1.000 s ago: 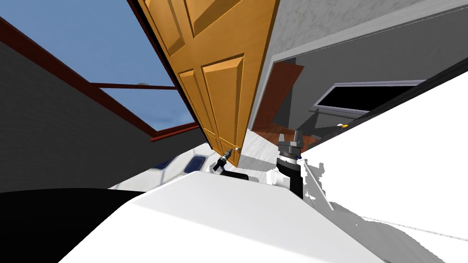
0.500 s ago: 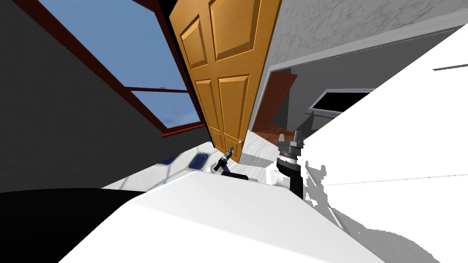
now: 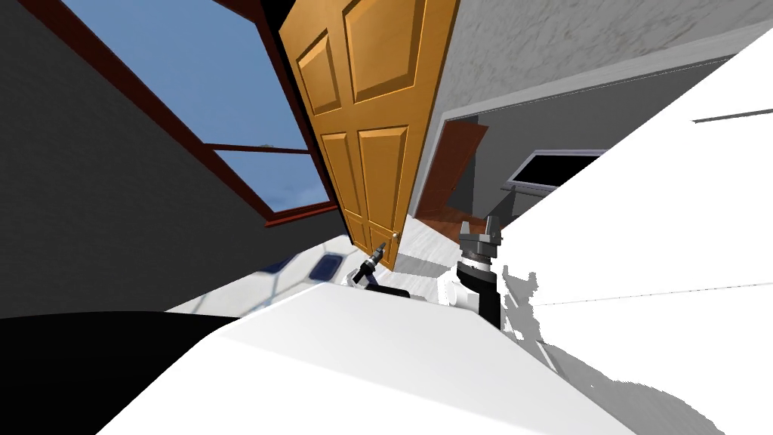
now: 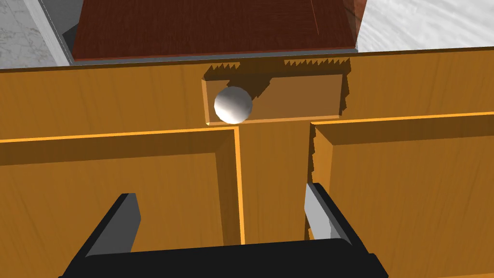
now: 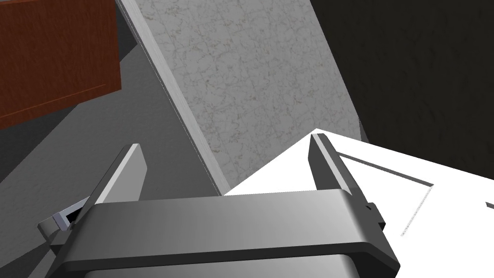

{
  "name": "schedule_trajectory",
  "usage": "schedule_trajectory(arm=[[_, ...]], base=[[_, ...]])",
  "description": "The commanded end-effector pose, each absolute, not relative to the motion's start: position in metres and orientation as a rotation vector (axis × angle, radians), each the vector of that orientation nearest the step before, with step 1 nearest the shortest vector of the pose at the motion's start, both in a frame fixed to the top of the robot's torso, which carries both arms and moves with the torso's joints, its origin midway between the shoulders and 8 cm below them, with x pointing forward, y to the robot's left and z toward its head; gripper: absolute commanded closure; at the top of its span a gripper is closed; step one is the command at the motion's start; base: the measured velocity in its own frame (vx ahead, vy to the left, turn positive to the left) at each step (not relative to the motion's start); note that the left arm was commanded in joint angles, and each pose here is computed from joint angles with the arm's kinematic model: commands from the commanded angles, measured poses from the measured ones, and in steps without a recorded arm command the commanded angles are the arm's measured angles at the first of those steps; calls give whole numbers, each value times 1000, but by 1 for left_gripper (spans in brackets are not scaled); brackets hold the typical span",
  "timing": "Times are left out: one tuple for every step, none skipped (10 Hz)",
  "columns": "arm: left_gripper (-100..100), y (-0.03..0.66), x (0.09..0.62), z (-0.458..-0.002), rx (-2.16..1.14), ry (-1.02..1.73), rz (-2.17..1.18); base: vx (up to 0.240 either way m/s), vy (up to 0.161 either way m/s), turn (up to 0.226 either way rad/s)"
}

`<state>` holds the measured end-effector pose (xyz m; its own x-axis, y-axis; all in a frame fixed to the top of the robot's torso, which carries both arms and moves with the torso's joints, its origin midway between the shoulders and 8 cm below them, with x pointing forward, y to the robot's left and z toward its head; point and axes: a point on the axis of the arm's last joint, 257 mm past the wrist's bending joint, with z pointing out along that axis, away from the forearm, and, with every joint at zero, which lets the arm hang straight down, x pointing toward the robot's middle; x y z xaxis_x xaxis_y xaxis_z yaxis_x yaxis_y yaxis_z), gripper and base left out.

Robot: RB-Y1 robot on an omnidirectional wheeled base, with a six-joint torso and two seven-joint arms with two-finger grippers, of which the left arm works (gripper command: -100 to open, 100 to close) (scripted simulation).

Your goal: Push the door open

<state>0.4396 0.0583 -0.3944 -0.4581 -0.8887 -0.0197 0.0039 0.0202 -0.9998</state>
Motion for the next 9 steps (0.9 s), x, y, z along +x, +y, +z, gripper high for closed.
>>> schedule_trajectory(arm=[[-100,61,440,-394,-929,1558,-1528],[-100,62,440,-394,-929,1556,-1525],[-100,63,441,-394,-929,1553,-1524],[-100,62,441,-394,-931,1550,-1524],[-100,61,441,-394,-933,1546,-1525],[-100,59,441,-393,-936,1540,-1528],[-100,57,441,-392,-940,1534,-1533],[-100,58,441,-392,-939,1538,-1530],[100,58,441,-392,-939,1538,-1530]], base=[[181,-116,-25],[189,-86,-25],[192,-81,-29],[233,-108,-28],[210,-110,-24],[226,-118,-32],[195,-90,-17],[65,-31,17],[-12,1,-12]])
